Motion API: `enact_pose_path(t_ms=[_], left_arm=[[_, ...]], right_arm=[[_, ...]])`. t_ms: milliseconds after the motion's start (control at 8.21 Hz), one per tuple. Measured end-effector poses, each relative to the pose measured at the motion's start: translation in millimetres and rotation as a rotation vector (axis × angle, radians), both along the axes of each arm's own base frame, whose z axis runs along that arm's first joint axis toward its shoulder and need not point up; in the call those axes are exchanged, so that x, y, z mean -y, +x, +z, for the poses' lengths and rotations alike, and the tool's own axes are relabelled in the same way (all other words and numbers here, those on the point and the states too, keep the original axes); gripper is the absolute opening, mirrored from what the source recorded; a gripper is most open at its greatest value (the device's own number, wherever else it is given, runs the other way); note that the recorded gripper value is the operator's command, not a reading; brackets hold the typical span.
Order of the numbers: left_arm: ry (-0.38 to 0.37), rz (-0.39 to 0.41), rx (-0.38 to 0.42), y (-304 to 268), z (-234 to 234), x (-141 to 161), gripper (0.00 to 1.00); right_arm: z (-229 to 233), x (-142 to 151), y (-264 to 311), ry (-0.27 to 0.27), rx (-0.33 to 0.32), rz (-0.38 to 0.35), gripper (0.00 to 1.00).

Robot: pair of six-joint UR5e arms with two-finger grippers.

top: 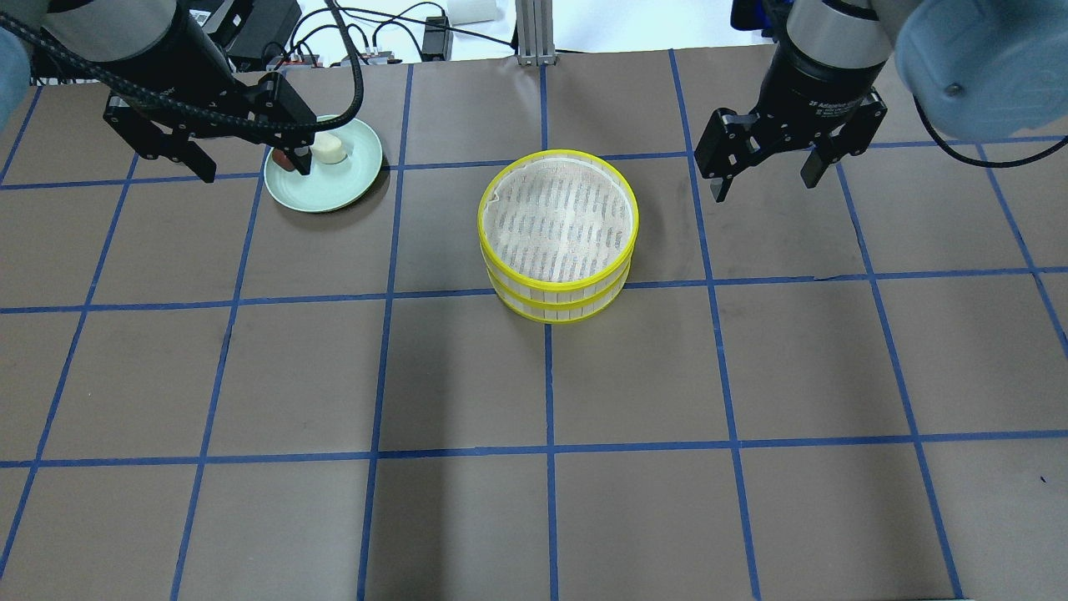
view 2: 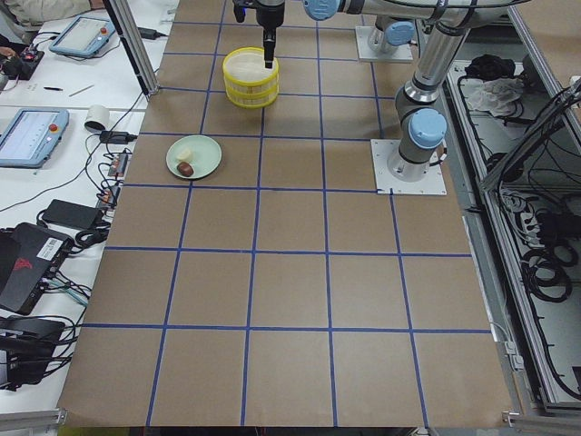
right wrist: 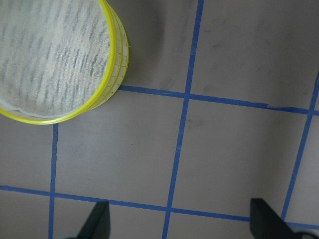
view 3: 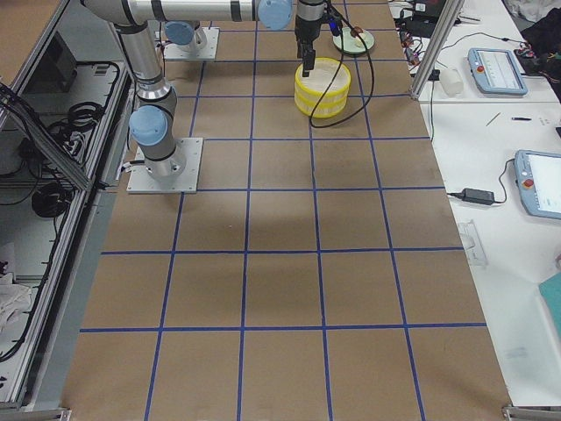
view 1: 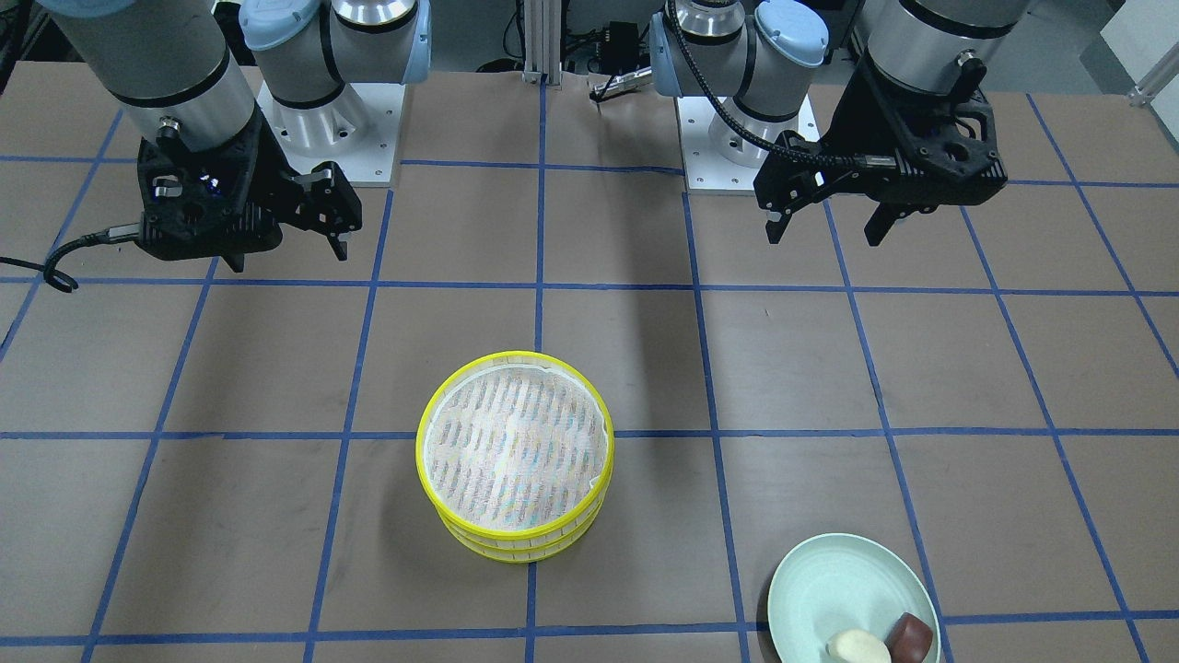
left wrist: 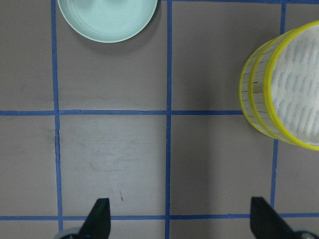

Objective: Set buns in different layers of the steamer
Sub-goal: 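Move left gripper to the green plate while right gripper approaches steamer, then grasp the white bun with left gripper while right gripper grips top rim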

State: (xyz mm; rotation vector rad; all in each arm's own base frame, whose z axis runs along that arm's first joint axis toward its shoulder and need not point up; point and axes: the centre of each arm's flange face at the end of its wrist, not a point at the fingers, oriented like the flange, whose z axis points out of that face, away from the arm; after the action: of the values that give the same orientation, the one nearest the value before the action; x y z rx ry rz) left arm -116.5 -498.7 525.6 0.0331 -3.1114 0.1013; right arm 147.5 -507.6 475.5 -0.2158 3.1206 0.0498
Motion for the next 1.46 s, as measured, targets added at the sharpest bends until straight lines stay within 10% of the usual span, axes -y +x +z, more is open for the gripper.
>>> enact_pose_path(t_ms=[609, 1461], left_arm=[[0.004, -0.037, 0.013, 8.0, -16.6, 16.7, 1.0], [-0.134, -0.335, 0.068, 61.3, -226.1, 176.9, 1.0]], right_arm=[[-10.2, 5.7, 1.5, 0.015, -0.009, -0.036, 1.0], [-139.9, 87.1, 88.3, -0.073, 0.008, -0.186, 1.0]])
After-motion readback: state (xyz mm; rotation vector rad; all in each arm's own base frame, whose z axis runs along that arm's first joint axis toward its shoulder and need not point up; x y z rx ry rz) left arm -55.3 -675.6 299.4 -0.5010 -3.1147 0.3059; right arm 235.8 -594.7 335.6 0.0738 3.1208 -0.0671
